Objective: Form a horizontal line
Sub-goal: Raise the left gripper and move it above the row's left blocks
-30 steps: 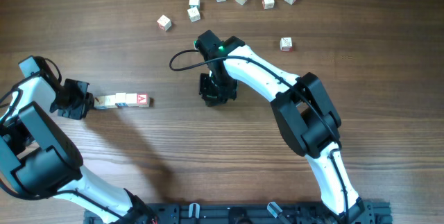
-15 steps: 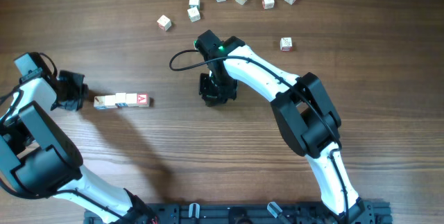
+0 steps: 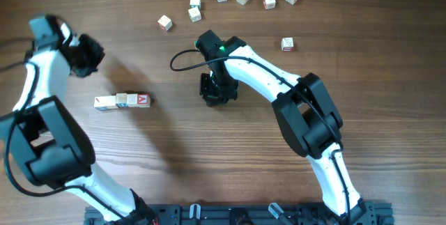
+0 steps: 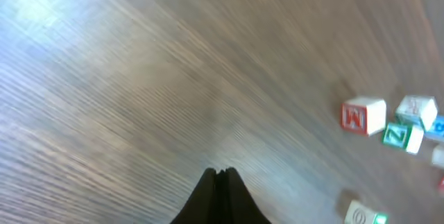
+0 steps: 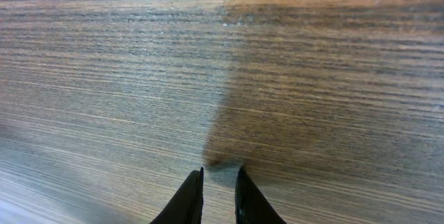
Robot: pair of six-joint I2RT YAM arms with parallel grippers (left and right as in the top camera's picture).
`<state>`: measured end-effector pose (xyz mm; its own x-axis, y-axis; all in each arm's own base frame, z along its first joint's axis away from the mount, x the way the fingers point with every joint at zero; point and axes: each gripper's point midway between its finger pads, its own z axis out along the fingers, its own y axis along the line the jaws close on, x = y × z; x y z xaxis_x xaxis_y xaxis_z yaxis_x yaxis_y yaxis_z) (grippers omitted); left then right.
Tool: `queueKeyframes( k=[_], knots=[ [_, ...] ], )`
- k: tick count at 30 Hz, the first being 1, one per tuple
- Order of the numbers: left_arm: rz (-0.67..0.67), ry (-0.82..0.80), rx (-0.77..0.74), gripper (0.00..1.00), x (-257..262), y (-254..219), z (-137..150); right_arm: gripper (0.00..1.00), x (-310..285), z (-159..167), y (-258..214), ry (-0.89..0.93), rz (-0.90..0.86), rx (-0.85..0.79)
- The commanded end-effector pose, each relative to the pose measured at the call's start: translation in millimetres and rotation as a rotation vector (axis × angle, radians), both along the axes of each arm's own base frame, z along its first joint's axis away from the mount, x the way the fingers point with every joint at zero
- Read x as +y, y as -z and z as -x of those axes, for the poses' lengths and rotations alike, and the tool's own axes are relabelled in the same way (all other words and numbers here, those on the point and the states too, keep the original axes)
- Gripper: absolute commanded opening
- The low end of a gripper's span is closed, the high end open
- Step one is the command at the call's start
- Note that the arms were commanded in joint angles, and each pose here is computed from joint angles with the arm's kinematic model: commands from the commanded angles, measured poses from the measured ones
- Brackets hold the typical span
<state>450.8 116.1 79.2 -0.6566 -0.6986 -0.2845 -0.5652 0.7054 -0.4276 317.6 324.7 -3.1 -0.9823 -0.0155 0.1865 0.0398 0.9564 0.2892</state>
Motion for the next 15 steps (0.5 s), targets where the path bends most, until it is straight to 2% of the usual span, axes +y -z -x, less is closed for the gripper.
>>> queueKeyframes(
  k=[1,6,15],
  knots=[
    [-0.201,0.161,0.008,0.04,-9.1,-14.6,-12.0,0.18,-24.6,-3.2,34.7,-0.028,0.132,-0.032],
    [-0.324,0.187,0.140,0.04,-19.6,4.8,0.6,0.18,-24.7,-3.2,34.7,-0.028,0.132,-0.032],
    [-0.284,0.219,0.269,0.04,-34.5,32.5,21.9,0.18,-24.4,-3.4,34.7,-0.025,0.132,-0.032]
  ],
)
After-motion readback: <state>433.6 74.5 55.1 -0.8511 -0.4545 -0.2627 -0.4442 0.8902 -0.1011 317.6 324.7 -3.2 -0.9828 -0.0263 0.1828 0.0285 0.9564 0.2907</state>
